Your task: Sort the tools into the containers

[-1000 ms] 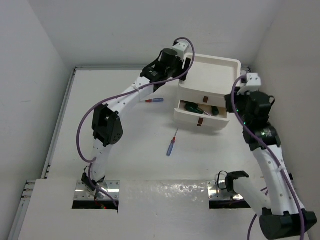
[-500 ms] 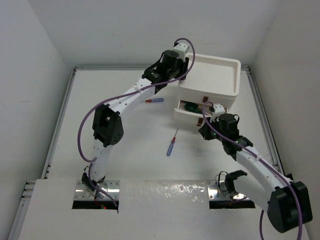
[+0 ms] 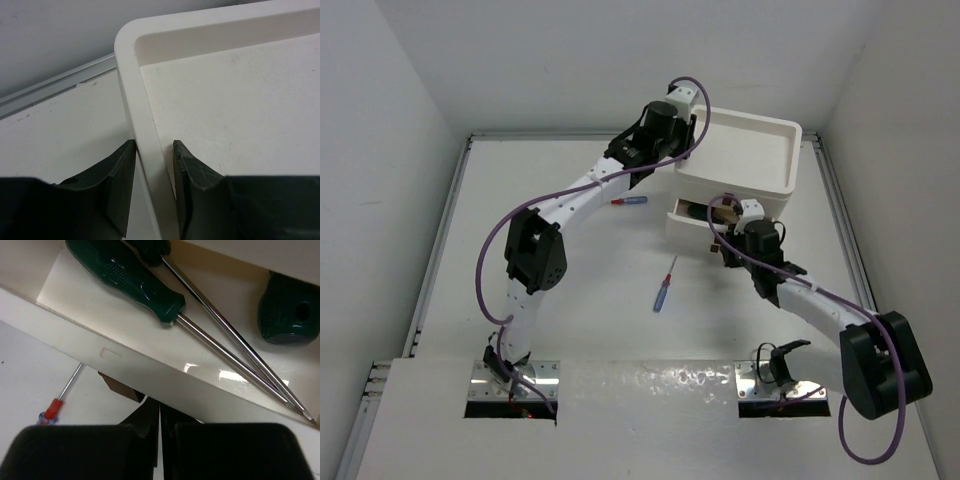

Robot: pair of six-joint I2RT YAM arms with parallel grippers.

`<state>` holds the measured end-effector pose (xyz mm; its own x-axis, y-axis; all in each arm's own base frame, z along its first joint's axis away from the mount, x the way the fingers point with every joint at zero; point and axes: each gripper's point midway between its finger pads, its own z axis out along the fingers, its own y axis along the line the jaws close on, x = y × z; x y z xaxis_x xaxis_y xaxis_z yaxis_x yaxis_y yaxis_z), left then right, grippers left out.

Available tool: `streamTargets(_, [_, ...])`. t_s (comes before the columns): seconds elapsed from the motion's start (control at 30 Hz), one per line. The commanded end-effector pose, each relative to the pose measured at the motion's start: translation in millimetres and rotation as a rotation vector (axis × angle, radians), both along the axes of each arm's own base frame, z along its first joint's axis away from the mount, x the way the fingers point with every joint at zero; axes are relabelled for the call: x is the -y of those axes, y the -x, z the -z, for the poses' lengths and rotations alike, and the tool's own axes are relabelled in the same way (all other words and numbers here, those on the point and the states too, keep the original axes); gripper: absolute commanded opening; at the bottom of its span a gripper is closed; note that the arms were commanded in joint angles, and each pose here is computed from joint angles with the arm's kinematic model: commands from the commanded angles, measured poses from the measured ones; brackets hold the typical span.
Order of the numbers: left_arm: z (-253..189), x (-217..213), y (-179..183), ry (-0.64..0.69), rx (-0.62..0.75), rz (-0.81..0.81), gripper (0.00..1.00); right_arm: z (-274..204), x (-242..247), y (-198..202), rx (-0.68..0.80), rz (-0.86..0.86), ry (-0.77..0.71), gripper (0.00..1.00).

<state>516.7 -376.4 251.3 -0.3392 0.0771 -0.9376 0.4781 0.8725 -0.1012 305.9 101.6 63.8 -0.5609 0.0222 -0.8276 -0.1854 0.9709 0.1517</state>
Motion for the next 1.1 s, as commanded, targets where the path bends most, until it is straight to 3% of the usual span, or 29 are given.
streamTargets(0.0, [61.5, -29.3, 5.1, -0.173, -0.122, -0.013, 0.0, -57.4, 6.3, -52.0, 0.23, 0.089, 0.003, 0.0])
streamTargets(0.4, [66.3, -24.7, 9.9, -0.206, -0.112, 0.023, 0.0, -79.7, -0.2, -80.7, 0.316, 0.124, -0.05, 0.0])
streamTargets(0.73, [64.8, -25.9, 13.0, -0.222, -0.104, 0.033, 0.0, -52.5, 16.6, -101.9, 0.297, 0.177, 0.092, 0.0])
streamTargets(0.9, [65.3, -25.4, 16.2, -0.22, -0.109, 0.041, 0.0, -38.8, -3.4, -95.3, 0.216, -0.012, 0.151, 0.0])
streamTargets(1.03, [66.3, -24.4, 16.8, -0.22, -0.107, 0.045, 0.0, -12.8, -33.4, -64.8, 0.126, -0.273, 0.131, 0.27])
streamTargets(1.07, [65.4, -25.3, 16.4, -0.22, -0.105, 0.044, 0.0, -9.8, -36.3, -60.7, 0.124, -0.294, 0.124, 0.45])
